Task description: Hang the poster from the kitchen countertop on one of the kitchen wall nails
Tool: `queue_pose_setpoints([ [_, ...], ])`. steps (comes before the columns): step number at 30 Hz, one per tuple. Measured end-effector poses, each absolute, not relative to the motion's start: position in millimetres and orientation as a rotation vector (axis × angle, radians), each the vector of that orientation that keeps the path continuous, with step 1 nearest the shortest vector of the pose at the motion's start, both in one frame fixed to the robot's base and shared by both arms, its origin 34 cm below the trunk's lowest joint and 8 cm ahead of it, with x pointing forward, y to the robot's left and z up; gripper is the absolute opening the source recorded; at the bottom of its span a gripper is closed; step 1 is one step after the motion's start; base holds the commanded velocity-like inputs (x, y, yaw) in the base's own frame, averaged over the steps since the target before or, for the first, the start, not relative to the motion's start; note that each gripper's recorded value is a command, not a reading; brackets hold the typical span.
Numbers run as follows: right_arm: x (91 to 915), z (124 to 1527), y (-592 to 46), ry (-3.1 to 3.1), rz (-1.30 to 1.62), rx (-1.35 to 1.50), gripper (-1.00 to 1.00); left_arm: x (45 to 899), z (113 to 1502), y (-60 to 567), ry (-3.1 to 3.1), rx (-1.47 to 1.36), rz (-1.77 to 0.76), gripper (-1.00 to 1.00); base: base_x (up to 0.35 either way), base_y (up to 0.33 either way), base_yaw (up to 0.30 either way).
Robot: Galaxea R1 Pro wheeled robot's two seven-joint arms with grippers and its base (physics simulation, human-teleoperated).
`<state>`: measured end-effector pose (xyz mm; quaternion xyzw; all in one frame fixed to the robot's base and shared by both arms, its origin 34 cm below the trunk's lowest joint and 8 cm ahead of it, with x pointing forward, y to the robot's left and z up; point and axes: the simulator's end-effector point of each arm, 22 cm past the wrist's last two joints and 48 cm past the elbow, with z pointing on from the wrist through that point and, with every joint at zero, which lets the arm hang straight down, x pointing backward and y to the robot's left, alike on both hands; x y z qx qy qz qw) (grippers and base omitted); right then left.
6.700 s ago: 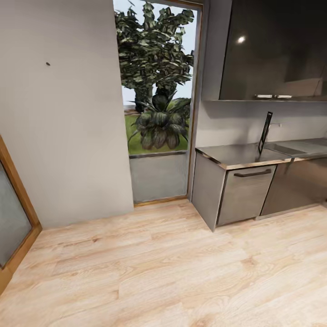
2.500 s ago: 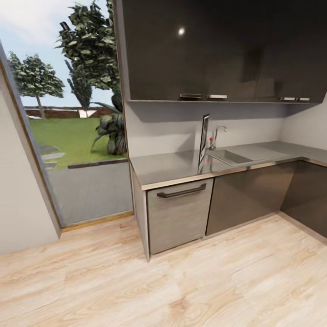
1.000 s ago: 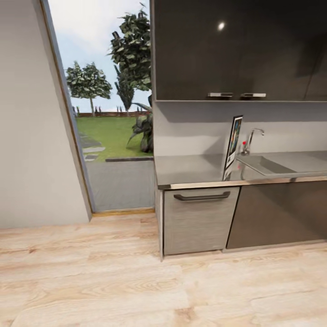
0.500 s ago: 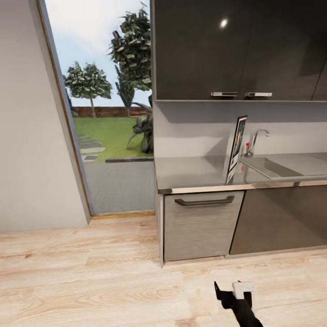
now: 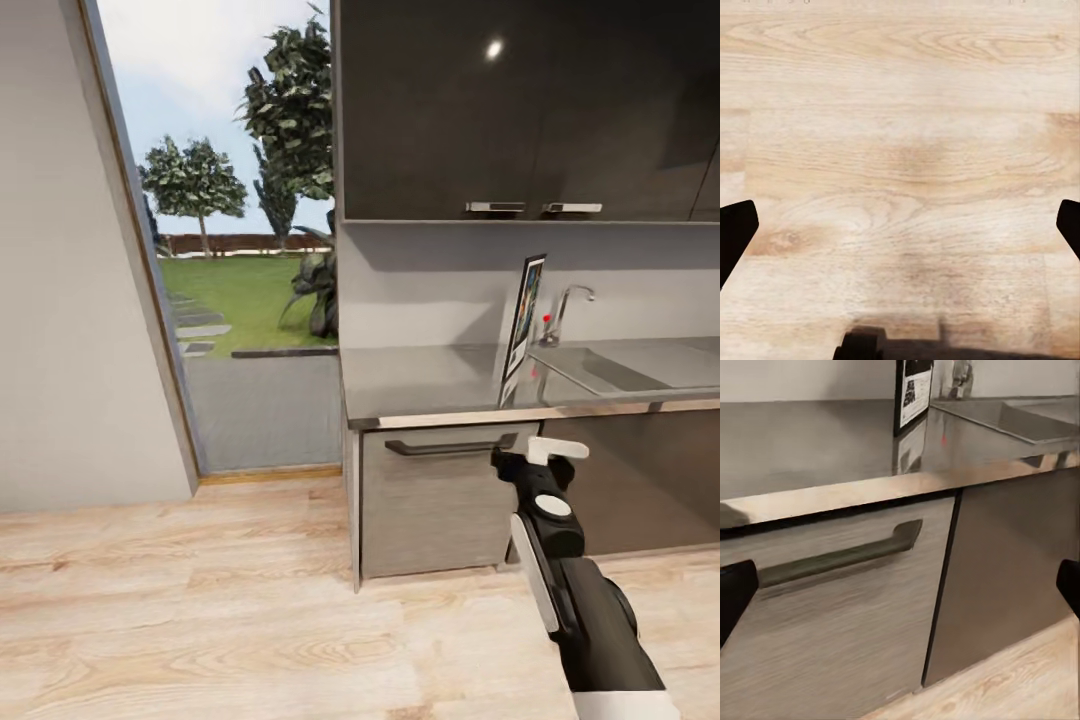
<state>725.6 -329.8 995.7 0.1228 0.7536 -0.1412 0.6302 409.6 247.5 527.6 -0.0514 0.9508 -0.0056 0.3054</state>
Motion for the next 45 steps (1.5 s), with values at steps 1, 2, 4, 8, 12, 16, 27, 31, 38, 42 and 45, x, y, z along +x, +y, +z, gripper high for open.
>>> queue_pose_setpoints([
  [1,729.3,1005.3,-331.1,1.718,-0.329,0.289,1.00,409.6,527.6,247.5,2.517,-0.136,-0.015,1.00,0.099,0.000,0.000],
  [2,733.0,1014.1,-332.5,1.711,-0.335,0.296,1.00,409.6,527.6,247.5,2.517,-0.136,-0.015,1.00,0.064,0.000,0.000],
  [4,743.1,1034.9,-335.9,1.699,-0.351,0.313,1.00,409.6,527.5,247.5,2.517,-0.136,-0.015,1.00,0.046,0.000,0.000],
  [8,754.3,1052.0,-343.1,1.696,-0.385,0.341,1.00,409.6,527.5,247.5,2.517,-0.136,-0.015,1.00,0.023,0.000,0.000],
  [12,756.6,1055.9,-350.1,1.695,-0.422,0.372,1.00,409.5,527.6,247.7,2.517,-0.137,-0.014,1.00,0.128,-0.018,0.000],
  [16,759.2,1051.3,-351.6,1.696,-0.432,0.380,1.00,409.5,527.7,247.8,2.517,-0.137,-0.013,1.00,0.259,-0.062,0.000],
  [27,764.0,1043.5,-351.6,1.689,-0.432,0.384,1.00,409.6,527.9,247.9,2.517,-0.137,-0.013,1.00,0.312,-0.082,0.000],
  [31,764.4,1043.3,-350.9,1.689,-0.430,0.382,1.00,409.8,528.0,247.9,2.516,-0.137,-0.013,1.00,0.320,-0.086,0.000],
  [38,765.4,1037.7,-350.7,1.700,-0.430,0.379,1.00,409.9,527.9,247.9,2.516,-0.137,-0.013,1.00,0.268,-0.082,0.000],
  [42,772.9,1014.8,-350.1,1.713,-0.433,0.375,1.00,410.1,527.9,248.3,2.516,-0.138,-0.012,1.00,0.071,-0.027,0.000],
  [45,782.9,1001.2,-349.3,1.716,-0.433,0.372,1.00,410.1,527.9,248.3,2.516,-0.138,-0.012,1.00,0.026,-0.010,0.000],
])
